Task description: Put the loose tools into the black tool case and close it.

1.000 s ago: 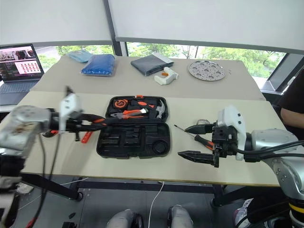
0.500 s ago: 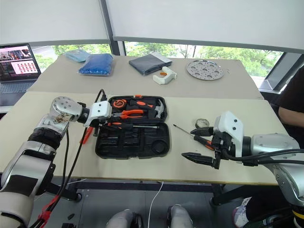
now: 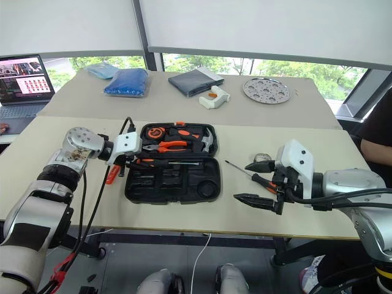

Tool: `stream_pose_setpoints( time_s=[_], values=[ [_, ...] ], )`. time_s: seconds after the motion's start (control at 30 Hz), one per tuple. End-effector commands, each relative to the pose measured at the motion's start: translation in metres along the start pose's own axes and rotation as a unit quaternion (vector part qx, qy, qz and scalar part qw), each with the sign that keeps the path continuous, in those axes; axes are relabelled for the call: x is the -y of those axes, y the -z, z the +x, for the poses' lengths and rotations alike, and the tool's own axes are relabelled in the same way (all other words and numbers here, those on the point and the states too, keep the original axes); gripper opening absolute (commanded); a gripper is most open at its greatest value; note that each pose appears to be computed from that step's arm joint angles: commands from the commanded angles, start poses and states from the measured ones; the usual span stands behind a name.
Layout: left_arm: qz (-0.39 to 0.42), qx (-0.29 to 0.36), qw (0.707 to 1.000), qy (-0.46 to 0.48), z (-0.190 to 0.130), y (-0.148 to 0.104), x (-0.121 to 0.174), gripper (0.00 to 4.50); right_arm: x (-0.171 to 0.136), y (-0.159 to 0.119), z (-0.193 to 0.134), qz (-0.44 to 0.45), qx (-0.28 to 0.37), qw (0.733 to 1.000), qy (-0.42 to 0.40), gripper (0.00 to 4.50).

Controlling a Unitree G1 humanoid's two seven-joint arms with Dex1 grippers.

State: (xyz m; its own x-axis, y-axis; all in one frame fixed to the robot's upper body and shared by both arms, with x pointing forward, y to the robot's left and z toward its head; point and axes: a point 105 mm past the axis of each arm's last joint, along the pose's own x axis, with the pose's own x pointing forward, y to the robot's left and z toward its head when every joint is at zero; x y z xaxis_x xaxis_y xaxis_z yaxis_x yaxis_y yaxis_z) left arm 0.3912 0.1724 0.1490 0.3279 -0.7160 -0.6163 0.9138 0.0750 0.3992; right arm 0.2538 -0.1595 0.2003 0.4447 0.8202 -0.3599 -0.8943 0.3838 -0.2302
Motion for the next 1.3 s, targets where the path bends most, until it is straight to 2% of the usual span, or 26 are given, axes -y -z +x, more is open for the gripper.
stream_pose_setpoints(
  time_s=[0.03,0.1,0.13,0.2,0.3,0.47,0.57,0.73,0.83,0.93,1.03,1.1,1.2,1.3],
  values=[
    [0.007,0.035,0.999,-0.017,-0.013,-0.022,-0.013,2.77,-0.002,-0.011,0.0,-0.025,0.019,0.999,-0.006,4.5],
    [0.005,0.048,0.999,-0.015,-0.015,-0.028,-0.014,3.38,-0.002,-0.011,0.0,-0.025,0.019,0.999,-0.008,4.5],
    [0.003,0.054,0.998,-0.014,-0.016,-0.031,-0.014,3.12,-0.002,-0.011,0.001,-0.025,0.02,0.999,-0.009,4.5],
    [-0.002,0.062,0.998,-0.014,-0.017,-0.034,-0.015,2.88,-0.002,-0.01,0.001,-0.025,0.02,0.999,-0.009,4.5],
    [-0.004,0.065,0.998,-0.014,-0.014,-0.036,-0.015,1.68,-0.002,-0.01,0.003,-0.025,0.022,0.999,-0.01,4.5],
    [-0.002,0.062,0.998,0.004,0.003,-0.035,-0.008,0.01,-0.002,-0.01,0.002,-0.025,0.02,0.999,-0.008,4.5],
    [0.002,0.056,0.998,0.025,0.014,-0.032,0.0,0.01,-0.001,-0.01,0.001,-0.025,0.019,0.999,-0.005,4.5],
    [0.048,-0.028,0.998,-0.011,0.034,-0.012,-0.001,0.01,-0.002,-0.01,0.001,-0.023,0.02,1.0,-0.001,4.5],
    [0.069,-0.043,0.997,-0.015,0.041,-0.007,0.001,0.01,-0.004,-0.011,0.001,-0.021,0.024,0.999,0.003,4.5],
    [0.049,-0.019,0.998,-0.018,0.037,-0.011,0.0,0.01,-0.006,-0.011,-0.003,-0.014,0.028,0.999,0.012,4.5],
    [0.002,0.031,0.999,-0.012,0.024,-0.022,-0.004,0.01,-0.009,-0.008,-0.009,-0.003,0.027,0.999,0.026,4.5],
    [-0.049,0.1,0.994,0.001,0.001,-0.042,-0.006,0.01,-0.008,0.001,-0.018,0.017,0.017,0.998,0.052,4.5],
    [-0.101,0.179,0.979,0.01,-0.031,-0.068,-0.006,0.68,-0.001,0.021,-0.041,0.059,-0.006,0.992,0.109,4.5],
    [-0.107,0.206,0.973,0.002,-0.048,-0.081,0.001,1.8,0.013,0.046,-0.066,0.099,-0.034,0.979,0.176,4.5]
  ],
)
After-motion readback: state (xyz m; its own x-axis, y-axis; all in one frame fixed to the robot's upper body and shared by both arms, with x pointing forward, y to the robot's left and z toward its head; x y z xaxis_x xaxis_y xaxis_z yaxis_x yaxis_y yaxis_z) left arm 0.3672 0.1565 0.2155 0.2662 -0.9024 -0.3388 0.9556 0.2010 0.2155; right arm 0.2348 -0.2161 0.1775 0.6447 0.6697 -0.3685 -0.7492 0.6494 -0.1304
